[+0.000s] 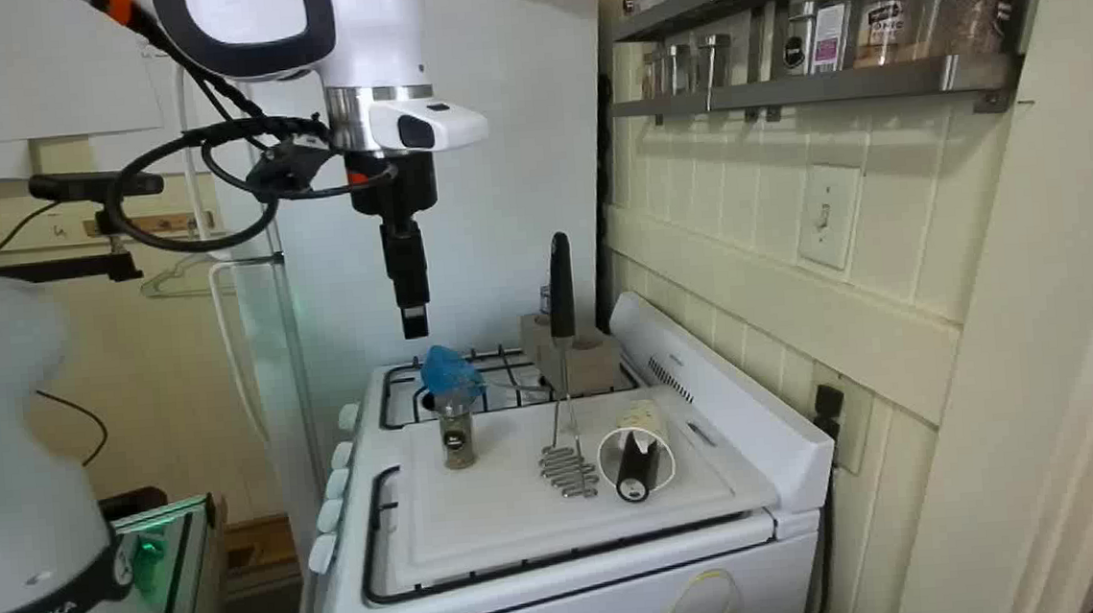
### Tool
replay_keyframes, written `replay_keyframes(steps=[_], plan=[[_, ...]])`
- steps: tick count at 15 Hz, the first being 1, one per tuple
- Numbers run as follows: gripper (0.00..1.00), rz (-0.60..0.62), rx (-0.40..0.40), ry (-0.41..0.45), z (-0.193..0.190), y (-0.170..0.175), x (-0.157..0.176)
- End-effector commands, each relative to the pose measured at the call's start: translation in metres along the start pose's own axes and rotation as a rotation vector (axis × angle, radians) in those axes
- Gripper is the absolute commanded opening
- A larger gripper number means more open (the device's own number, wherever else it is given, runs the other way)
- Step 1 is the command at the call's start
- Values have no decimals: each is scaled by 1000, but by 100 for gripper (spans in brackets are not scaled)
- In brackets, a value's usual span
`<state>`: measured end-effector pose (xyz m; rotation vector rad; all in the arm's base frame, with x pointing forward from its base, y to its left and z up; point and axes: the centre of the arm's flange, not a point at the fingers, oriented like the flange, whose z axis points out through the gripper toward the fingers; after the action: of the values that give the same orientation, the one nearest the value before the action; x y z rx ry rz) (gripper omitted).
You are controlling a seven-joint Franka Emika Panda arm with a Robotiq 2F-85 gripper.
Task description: Move the spice bottle from the lid, then to the left side of the sink
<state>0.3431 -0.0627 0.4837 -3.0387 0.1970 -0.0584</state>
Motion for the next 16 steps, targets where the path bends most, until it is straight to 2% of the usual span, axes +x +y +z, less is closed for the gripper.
replay_keyframes(steps=[1, 6, 7, 9, 11, 15, 16], plan=[[100, 0, 0, 0, 0, 0, 0], [100, 0, 0, 0, 0, 0, 0], [100, 1, -3, 25, 5, -9, 0], [100, -49, -107, 108, 28, -35, -2], [100, -128, -126, 157, 54, -56, 4], [100, -168, -125, 126, 90, -74, 2], [100, -173, -113, 134, 73, -69, 0]])
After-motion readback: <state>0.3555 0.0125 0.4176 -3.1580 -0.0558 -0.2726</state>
